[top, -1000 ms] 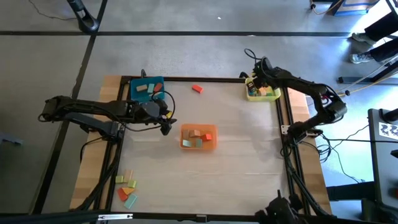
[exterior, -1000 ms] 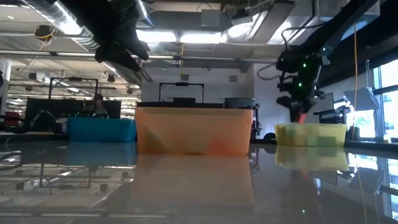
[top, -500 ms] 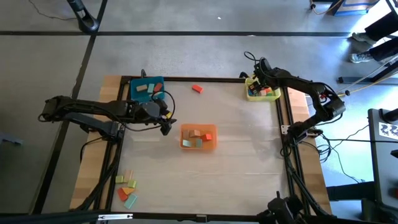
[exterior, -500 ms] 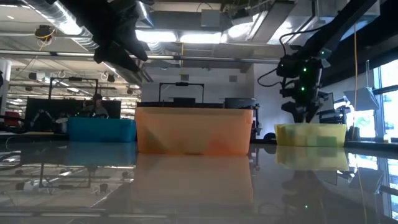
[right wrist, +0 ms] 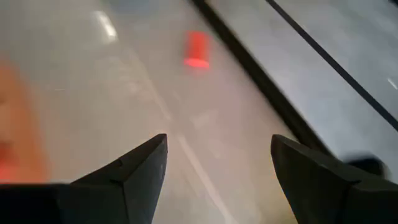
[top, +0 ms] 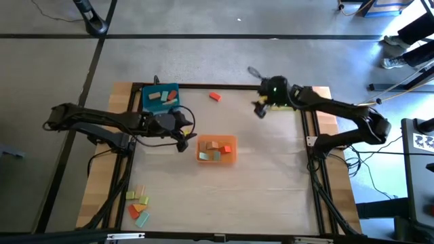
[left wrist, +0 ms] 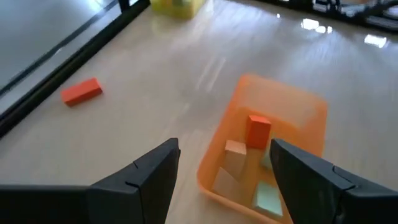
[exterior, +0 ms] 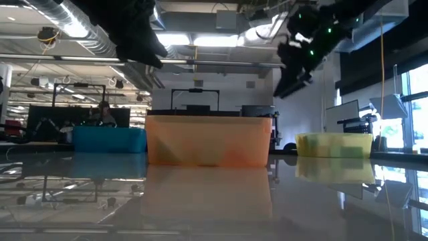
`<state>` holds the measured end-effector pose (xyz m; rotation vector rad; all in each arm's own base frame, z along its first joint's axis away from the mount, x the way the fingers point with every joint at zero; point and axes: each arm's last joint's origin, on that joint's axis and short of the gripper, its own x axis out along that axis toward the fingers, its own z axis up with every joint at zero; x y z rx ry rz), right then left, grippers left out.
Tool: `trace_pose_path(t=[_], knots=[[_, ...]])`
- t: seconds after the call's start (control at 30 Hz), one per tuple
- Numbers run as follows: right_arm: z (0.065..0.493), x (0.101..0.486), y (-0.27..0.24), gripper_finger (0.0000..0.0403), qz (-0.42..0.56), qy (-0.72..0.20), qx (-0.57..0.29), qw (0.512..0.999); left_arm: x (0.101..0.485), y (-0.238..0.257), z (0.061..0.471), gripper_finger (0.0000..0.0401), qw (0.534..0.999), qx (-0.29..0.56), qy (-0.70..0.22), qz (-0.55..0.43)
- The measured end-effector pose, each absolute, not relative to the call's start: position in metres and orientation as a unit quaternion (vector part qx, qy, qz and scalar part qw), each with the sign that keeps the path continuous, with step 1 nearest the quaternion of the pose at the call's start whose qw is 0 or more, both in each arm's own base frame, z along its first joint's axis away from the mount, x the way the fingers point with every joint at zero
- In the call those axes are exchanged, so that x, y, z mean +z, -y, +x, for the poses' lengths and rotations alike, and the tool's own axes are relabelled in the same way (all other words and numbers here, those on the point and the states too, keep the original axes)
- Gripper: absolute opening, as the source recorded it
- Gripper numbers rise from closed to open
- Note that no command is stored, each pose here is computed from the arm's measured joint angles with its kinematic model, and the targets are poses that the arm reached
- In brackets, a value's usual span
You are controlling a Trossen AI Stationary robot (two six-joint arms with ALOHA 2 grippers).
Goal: Sort blocks by size
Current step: Put the light green cube block into the yellow bin
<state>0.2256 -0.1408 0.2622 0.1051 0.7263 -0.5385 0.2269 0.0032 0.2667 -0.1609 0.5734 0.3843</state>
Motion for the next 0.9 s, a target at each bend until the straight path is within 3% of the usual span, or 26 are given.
trace_pose_path(t=[0.27, 0.53, 0.9], knots=[[0.258, 0.267, 0.081, 0.0284, -0.006, -0.318, -0.142, 0.937, 0.254, 0.02, 0.225, 0.0239, 0.924, 0.154, -0.344, -0.067], [0.267, 0.268, 0.058, 0.0285, -0.026, -0.302, -0.1, 0.947, 0.256, 0.059, 0.209, 0.0239, 0.894, 0.12, -0.403, -0.153], [0.267, 0.268, 0.057, 0.0285, -0.019, -0.303, -0.102, 0.947, 0.235, 0.11, 0.187, 0.0239, 0.789, 0.115, -0.52, -0.305]])
